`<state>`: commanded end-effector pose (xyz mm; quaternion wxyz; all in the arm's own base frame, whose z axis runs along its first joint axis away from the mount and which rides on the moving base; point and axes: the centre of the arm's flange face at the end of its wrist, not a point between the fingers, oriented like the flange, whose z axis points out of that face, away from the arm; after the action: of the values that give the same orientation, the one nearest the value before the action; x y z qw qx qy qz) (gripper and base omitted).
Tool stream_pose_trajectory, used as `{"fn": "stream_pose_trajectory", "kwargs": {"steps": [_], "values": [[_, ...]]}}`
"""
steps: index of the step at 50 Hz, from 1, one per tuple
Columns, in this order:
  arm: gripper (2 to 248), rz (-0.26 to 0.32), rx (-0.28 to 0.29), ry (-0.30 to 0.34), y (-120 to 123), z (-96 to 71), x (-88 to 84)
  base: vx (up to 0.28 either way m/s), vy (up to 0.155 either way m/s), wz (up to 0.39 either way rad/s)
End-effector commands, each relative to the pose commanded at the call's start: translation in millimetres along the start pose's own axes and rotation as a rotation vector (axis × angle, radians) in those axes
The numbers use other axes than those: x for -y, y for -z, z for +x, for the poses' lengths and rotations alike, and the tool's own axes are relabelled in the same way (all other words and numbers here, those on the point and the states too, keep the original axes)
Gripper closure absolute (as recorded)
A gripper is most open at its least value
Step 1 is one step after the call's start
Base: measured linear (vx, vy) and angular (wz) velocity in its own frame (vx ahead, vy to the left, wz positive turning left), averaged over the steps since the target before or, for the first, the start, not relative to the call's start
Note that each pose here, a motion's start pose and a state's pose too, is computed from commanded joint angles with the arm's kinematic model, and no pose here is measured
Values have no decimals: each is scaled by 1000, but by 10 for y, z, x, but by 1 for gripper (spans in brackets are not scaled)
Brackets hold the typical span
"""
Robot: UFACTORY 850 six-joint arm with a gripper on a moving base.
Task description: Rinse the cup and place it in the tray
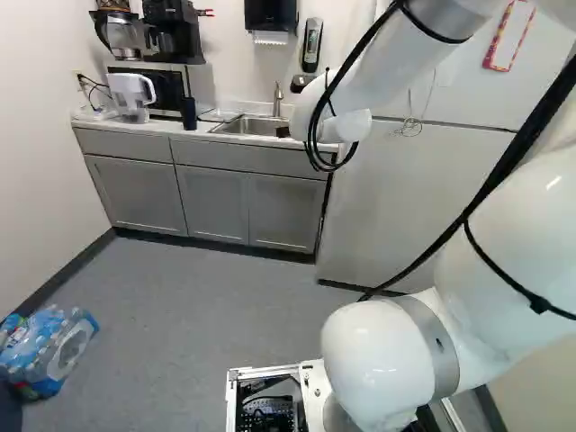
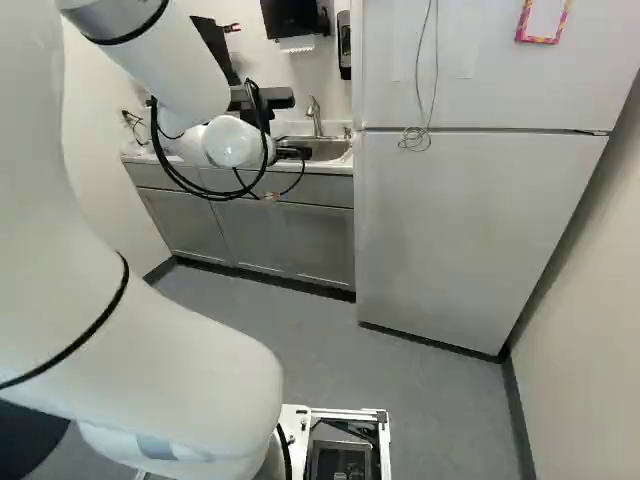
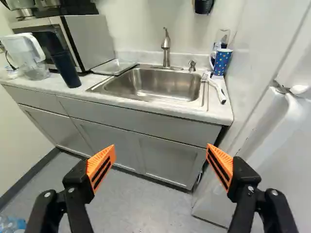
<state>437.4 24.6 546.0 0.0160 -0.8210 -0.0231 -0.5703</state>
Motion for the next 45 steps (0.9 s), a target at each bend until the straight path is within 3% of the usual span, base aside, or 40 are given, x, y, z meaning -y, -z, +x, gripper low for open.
{"fn": "stream_pose_trajectory", "kwargs": {"steps": [27, 45], "values": [[3, -6, 31, -2, 44, 219, -27, 0, 0, 0], [3, -10, -6, -4, 73, 419, -46, 0, 0, 0]]}}
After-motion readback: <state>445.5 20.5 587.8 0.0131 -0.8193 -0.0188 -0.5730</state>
